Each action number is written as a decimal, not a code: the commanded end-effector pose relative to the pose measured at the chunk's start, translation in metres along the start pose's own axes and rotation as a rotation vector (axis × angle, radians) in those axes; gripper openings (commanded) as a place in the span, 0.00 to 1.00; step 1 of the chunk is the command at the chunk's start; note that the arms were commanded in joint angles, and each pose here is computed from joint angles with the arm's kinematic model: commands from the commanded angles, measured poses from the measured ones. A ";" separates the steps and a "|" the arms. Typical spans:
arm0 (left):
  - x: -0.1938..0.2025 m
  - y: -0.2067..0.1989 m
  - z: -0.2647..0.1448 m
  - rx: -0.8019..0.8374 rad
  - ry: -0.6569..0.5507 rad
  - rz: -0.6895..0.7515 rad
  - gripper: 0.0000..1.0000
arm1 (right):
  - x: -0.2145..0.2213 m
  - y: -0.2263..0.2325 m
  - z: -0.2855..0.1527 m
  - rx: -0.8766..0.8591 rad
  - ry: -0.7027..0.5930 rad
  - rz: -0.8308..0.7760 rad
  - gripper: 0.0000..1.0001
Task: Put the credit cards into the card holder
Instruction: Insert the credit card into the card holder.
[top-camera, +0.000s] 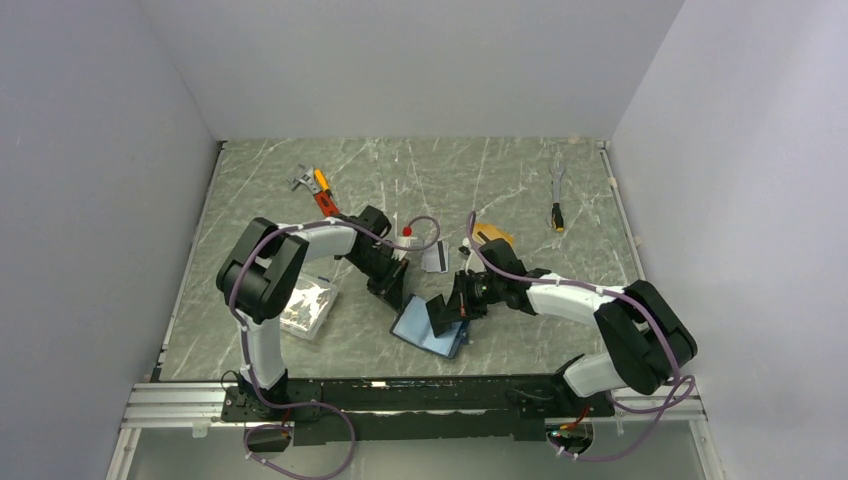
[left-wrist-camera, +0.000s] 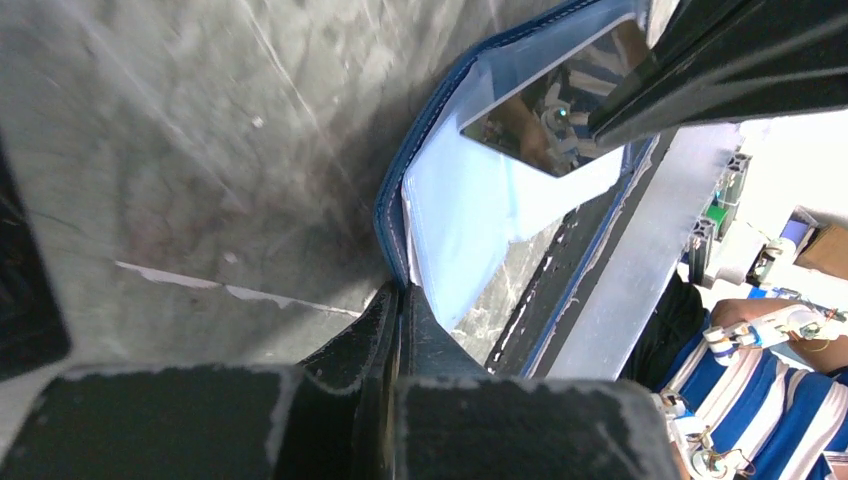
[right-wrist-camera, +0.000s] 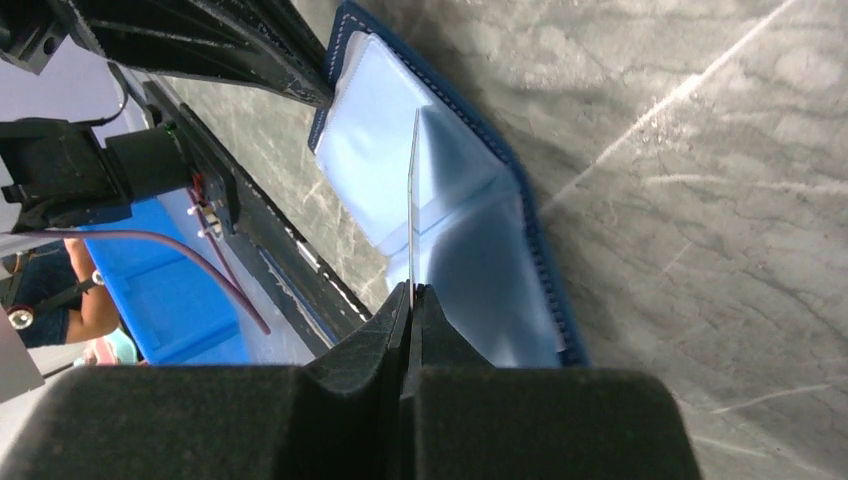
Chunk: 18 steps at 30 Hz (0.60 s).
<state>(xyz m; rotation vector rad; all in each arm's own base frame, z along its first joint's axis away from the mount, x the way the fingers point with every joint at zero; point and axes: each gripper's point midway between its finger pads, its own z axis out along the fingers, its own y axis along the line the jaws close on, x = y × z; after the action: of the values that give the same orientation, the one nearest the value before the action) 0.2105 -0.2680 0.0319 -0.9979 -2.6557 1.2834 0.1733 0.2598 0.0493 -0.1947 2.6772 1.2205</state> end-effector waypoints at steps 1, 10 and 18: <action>-0.001 -0.007 -0.004 -0.042 -0.049 0.027 0.04 | 0.003 0.003 -0.002 -0.035 -0.002 -0.034 0.00; -0.006 -0.007 -0.021 -0.026 -0.161 -0.077 0.00 | 0.010 0.010 -0.007 -0.059 0.019 -0.071 0.00; -0.006 -0.002 -0.021 0.035 -0.206 -0.188 0.00 | 0.019 0.016 -0.003 -0.037 0.057 -0.085 0.00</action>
<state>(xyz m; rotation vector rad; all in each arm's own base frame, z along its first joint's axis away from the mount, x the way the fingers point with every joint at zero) 0.2192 -0.2506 0.0397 -0.6865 -2.8046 1.3517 0.1455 0.2592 0.0473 -0.3087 2.7112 1.2479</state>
